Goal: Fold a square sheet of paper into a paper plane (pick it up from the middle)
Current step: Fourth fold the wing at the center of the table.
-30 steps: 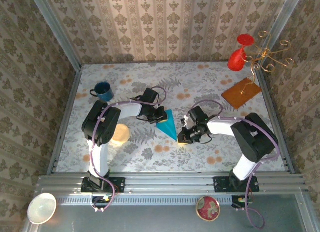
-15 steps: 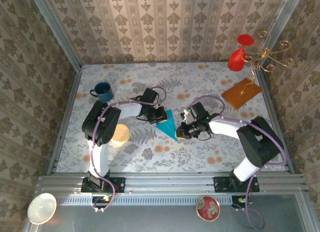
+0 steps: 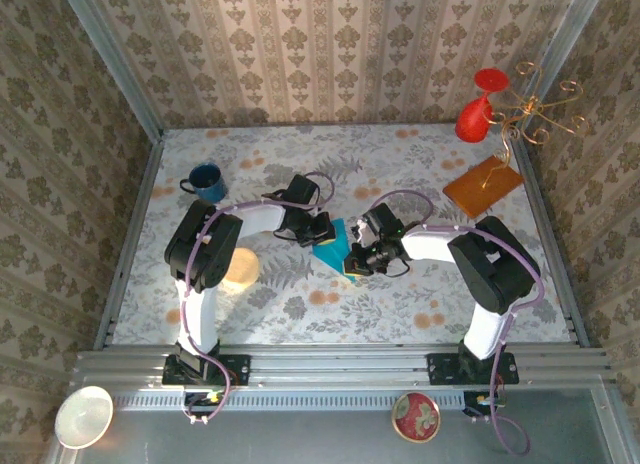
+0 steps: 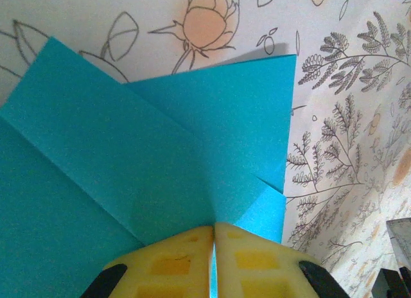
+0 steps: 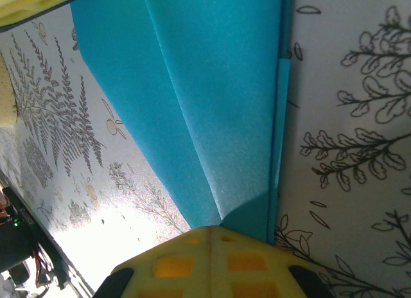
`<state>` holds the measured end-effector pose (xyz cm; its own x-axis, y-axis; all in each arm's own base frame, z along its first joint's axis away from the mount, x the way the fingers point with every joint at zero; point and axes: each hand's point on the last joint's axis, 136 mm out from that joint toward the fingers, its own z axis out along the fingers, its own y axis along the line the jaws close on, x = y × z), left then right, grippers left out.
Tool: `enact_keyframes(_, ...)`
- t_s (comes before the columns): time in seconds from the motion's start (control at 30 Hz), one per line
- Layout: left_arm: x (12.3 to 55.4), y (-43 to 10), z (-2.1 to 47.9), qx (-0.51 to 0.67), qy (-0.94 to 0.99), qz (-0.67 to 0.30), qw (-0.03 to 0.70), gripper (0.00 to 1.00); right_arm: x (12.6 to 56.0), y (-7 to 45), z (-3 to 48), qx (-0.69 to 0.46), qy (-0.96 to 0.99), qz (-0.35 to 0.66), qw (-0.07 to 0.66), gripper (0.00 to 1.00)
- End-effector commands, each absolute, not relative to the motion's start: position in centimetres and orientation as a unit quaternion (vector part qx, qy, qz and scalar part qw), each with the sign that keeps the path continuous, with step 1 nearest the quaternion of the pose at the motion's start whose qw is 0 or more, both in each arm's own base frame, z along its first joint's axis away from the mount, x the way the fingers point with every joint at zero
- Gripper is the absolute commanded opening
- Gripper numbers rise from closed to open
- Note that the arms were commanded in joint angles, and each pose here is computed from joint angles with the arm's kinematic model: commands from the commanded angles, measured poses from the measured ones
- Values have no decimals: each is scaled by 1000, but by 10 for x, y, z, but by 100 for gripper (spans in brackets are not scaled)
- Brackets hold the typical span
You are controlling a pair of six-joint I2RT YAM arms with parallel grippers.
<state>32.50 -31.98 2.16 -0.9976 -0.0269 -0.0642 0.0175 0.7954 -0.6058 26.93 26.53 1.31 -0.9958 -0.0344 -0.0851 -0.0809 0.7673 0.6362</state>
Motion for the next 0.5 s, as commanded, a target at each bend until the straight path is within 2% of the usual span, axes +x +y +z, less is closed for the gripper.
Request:
enact_keyframes(0.0,325,-311,22,9,955,-292,46,12,259,250,-12,-14,953,303,6,5)
enact_keyframes(0.2,320,-330,74,63,927,-352,112,14,247,239,-28,1,958,285,-23,5)
enact_keyframes(0.47,294,-340,59,76,918,-378,94,12,238,236,-37,8,959,280,-47,5)
